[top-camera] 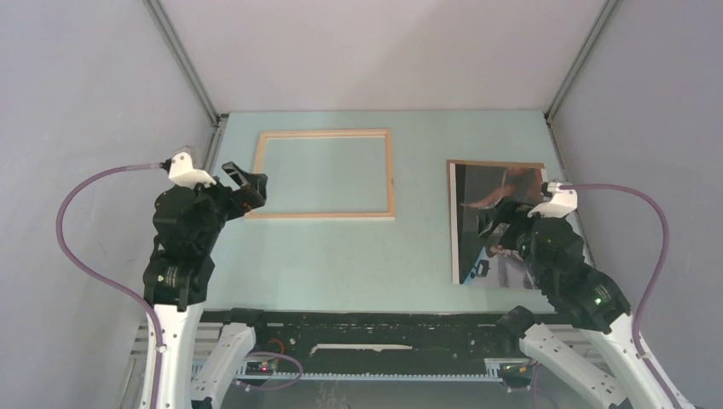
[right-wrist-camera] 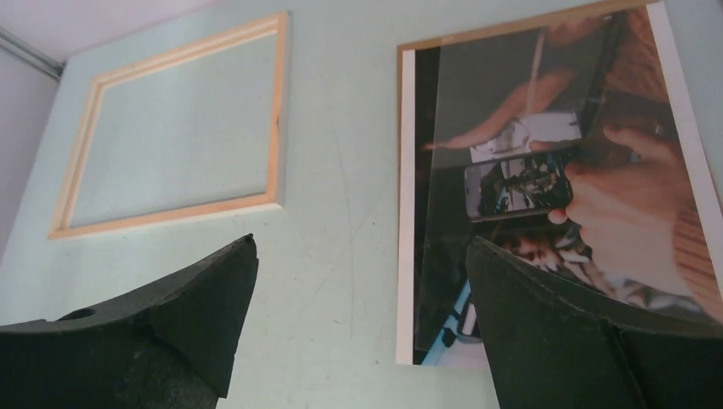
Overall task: Put the photo into the frame
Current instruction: Move the photo frame to the center of the board.
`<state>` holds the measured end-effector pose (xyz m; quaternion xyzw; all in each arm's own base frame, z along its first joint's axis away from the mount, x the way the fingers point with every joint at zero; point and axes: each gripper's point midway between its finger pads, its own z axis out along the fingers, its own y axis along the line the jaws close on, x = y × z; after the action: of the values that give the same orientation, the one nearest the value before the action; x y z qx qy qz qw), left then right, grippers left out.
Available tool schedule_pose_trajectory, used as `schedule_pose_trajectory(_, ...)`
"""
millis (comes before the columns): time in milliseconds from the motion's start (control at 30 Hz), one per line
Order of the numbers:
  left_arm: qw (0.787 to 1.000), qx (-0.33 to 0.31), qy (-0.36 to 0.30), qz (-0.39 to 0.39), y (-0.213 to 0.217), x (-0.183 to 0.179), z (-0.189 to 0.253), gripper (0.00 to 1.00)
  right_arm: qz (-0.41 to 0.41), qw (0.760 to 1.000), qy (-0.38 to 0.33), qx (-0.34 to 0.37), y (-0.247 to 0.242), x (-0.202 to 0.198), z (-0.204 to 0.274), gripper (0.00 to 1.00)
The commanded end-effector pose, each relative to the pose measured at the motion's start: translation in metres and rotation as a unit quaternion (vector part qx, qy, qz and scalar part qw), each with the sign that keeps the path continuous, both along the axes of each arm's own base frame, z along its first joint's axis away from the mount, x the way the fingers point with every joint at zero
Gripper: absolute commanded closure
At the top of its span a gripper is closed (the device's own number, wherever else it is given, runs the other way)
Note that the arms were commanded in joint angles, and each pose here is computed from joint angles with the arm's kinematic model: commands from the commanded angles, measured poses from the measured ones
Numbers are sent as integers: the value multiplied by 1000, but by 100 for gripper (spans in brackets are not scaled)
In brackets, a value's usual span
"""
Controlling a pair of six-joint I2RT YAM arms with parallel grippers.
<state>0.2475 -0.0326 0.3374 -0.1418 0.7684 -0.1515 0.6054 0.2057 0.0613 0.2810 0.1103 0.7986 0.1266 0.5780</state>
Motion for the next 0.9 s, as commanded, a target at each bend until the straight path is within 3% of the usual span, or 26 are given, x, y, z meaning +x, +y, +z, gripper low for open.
schedule_pose_trajectory(0, 1000, 2, -24, -3, 0, -1, 12, 0, 2, 1000, 15, -5, 8, 8, -15, 0)
schedule_pose_trajectory(300, 995, -19, -97, -13, -5, 2, 10, 0, 32, 997, 76, 0, 48, 42, -70, 0)
schedule_pose_trajectory(433, 994, -11, -93, -59, -20, 9, 10, 0, 88, 984, 145, 56, 78, 62, -104, 0)
schedule_pose_trajectory(600, 996, 1, -43, -77, -25, 23, -17, 0, 157, 954, 205, 151, 109, 95, -131, 0)
schedule_pose_trajectory(867, 996, 38, -13, -83, -22, 28, -43, 0, 188, 938, 284, 68, 160, 140, -171, 1)
